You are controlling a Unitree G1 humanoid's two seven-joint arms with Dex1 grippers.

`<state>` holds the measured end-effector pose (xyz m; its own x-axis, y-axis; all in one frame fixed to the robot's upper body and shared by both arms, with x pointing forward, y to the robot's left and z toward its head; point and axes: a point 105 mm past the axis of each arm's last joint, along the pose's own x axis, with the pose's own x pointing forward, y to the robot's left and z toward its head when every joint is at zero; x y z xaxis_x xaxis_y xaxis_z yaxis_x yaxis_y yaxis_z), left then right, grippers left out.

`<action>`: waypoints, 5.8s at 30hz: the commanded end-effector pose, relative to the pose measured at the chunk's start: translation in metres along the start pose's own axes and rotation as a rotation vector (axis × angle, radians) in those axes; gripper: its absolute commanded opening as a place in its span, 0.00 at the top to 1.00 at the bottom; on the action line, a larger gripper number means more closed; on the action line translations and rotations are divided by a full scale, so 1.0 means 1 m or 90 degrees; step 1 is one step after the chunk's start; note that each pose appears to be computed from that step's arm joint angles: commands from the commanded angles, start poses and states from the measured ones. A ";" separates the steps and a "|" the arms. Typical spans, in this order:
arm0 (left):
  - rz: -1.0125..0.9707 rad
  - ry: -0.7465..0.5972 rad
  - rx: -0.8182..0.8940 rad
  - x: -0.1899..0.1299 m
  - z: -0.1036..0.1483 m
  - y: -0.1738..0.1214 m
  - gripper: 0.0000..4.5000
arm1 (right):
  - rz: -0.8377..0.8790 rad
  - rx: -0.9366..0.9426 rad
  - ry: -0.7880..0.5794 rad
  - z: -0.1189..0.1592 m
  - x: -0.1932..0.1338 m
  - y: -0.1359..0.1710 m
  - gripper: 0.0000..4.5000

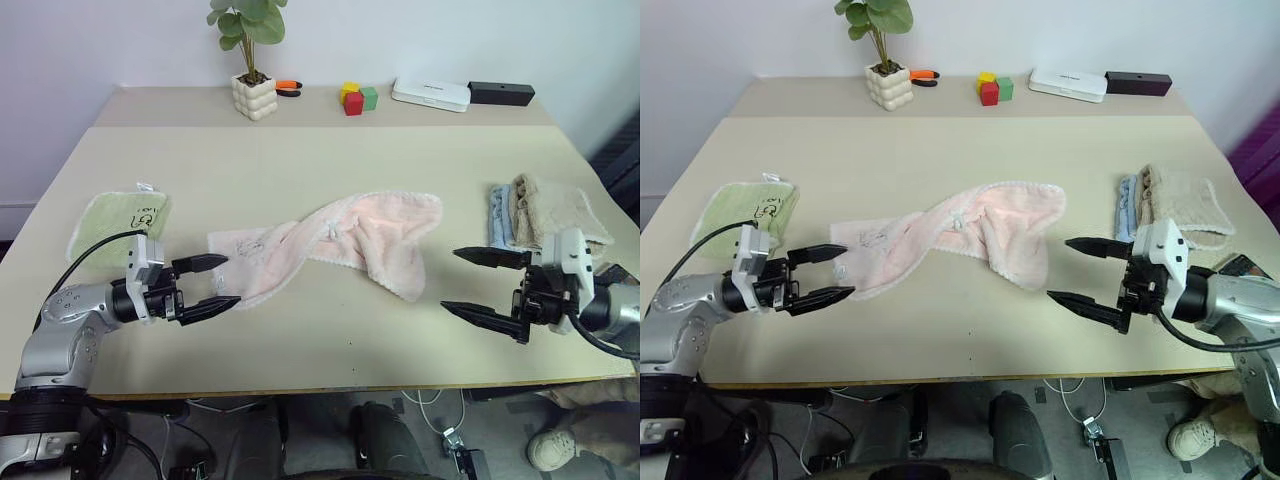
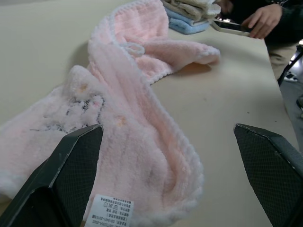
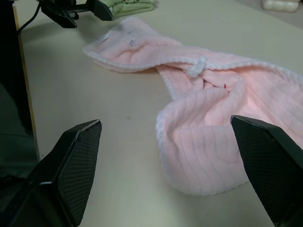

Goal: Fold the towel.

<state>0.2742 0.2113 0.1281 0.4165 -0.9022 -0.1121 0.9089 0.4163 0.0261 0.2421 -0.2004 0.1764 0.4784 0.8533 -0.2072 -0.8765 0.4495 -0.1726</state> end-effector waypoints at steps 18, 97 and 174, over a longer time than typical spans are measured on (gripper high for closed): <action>-0.057 0.067 0.104 -0.015 0.012 -0.010 0.00 | 0.023 -0.054 -0.071 0.011 0.037 -0.008 0.01; -0.109 0.096 0.151 0.014 -0.032 -0.047 0.99 | -0.253 0.110 0.051 -0.023 0.107 -0.165 0.00; -0.003 0.128 0.306 -0.052 0.013 0.046 1.00 | -0.075 -0.213 0.038 -0.057 0.034 -0.035 0.86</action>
<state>0.2950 0.2756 0.1390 0.4296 -0.8416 -0.3273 0.8557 0.2636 0.4452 0.2974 -0.2071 0.1127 0.6126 0.7502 -0.2487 -0.7420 0.4375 -0.5079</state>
